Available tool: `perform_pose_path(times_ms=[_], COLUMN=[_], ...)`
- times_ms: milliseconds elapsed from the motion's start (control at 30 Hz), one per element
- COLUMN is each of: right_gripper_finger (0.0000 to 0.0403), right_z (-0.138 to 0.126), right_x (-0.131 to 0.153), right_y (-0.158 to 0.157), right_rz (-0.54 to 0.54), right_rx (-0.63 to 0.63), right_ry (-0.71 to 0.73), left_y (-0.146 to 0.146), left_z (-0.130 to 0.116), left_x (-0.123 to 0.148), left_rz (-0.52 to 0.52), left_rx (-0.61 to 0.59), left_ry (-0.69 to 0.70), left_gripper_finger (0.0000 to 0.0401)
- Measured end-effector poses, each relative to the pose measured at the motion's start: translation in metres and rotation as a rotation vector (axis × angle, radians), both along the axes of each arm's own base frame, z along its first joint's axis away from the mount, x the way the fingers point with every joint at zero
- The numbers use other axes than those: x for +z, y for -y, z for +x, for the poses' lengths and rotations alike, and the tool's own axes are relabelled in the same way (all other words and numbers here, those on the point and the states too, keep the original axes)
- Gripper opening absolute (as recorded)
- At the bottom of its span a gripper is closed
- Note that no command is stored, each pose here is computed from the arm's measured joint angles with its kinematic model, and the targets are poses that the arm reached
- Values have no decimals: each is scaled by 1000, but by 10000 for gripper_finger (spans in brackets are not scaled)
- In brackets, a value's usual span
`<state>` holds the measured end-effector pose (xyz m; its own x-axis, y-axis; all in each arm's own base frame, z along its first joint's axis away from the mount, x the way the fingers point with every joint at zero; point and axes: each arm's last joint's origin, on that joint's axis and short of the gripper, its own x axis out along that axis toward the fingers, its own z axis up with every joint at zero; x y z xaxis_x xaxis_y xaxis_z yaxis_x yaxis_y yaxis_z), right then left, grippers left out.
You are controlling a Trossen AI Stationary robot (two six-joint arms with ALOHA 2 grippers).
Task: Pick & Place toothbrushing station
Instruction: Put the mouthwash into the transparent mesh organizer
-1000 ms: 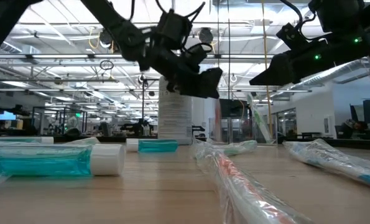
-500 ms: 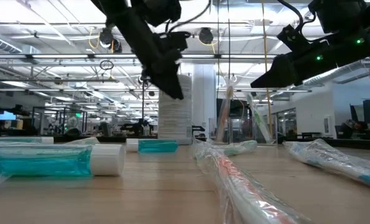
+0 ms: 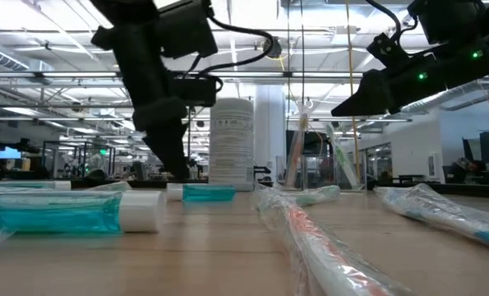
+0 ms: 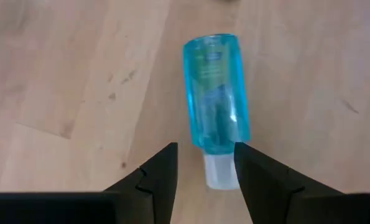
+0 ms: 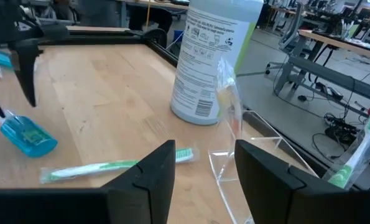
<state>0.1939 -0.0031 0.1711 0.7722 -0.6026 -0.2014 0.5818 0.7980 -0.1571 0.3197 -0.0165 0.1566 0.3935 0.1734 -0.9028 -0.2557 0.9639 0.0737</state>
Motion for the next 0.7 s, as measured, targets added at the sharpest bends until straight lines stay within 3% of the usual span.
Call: perform_pose_path(times_ms=[200,400,700], right_gripper_finger=[157,157,157], right_z=[0,0,4], right_x=[0,0,4], right_y=[0,0,-4], right_rz=[13,16,68], right_rx=[-3,-2,186], right_ry=[13,15,55], left_y=[3,3,2], left_z=[-2,-12,-8], left_x=[-16,-26,-25], left_rz=[-74,-84,-51], left_rx=[-35,-46,-89], left_ry=[114,64,127], left_gripper_finger=[161,161,136])
